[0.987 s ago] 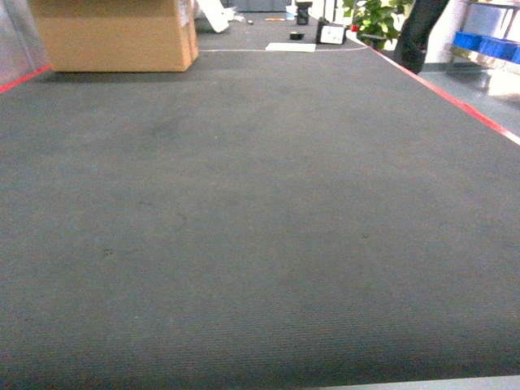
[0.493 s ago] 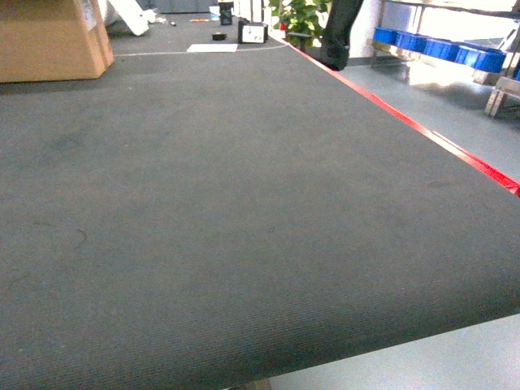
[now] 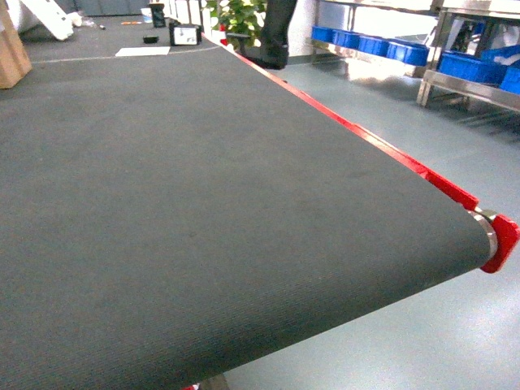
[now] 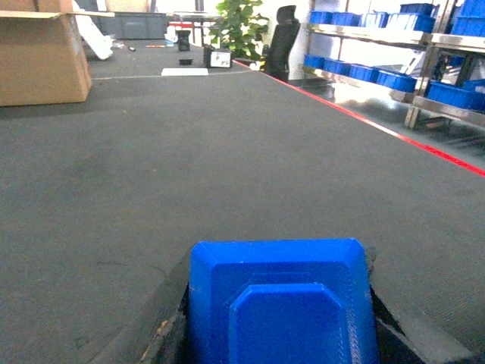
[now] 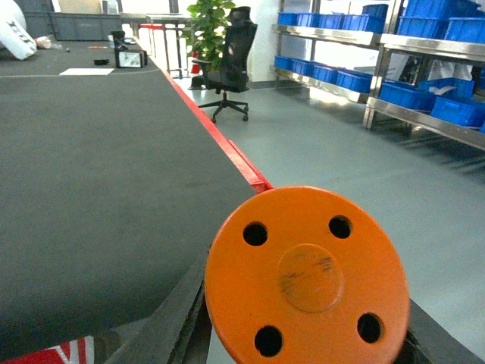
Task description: Sort blue parts and orange caps into right shelf containers
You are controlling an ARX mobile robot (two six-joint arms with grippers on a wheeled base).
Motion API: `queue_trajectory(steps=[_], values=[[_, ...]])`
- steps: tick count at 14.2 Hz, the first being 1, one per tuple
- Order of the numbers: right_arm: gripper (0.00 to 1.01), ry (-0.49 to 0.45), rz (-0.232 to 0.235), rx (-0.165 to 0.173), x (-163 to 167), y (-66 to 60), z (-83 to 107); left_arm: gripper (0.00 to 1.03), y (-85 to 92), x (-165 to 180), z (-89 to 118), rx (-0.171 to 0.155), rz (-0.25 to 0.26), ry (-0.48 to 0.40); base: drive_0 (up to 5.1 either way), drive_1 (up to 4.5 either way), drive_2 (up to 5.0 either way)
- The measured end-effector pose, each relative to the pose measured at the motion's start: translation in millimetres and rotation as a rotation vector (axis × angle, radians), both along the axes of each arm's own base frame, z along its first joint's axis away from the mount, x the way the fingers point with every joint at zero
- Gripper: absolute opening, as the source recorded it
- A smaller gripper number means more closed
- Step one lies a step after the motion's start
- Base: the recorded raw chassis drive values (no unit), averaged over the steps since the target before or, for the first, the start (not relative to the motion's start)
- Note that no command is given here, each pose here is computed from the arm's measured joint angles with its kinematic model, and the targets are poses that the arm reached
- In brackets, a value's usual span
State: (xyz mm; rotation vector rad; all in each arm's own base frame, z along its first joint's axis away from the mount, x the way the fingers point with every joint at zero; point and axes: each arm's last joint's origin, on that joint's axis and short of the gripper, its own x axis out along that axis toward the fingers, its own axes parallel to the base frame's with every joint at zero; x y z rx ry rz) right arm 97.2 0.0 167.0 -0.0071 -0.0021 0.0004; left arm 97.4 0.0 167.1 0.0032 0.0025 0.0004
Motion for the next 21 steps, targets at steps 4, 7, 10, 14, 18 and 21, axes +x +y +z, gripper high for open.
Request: queue_trajectory(steps=[4,7,10,14,18,21], values=[[0.44,0.000,0.000,0.000,0.0,0.0,0.0,0.44,0.0,0.0,0.0,0.000,0.000,0.000,-1.6,-1.55,-1.6],[0.44,0.000,0.000,0.000,0.0,0.0,0.0,0.44,0.0,0.0,0.0,0.000,0.000,0.000,-1.7,-1.68,-1.7],[0.44,0.000,0.000,0.000,0.0,0.0,0.0,0.44,0.0,0.0,0.0,0.000,0.000,0.000,-1.5,-1.48,-1.5],[0.44,0.000,0.000,0.000,0.0,0.0,0.0,0.44,0.0,0.0,0.0,0.000,0.000,0.000,-1.6,-1.65,-1.6],[0.44,0.000,0.000,0.000,0.0,0.0,0.0,0.44,0.0,0.0,0.0,0.000,0.000,0.000,-1.7,-1.67,-1.7],[0.44,0.000,0.000,0.000,0.0,0.0,0.0,0.44,0.0,0.0,0.0,0.000,0.000,0.000,-1.6,-1.63,-1.6]])
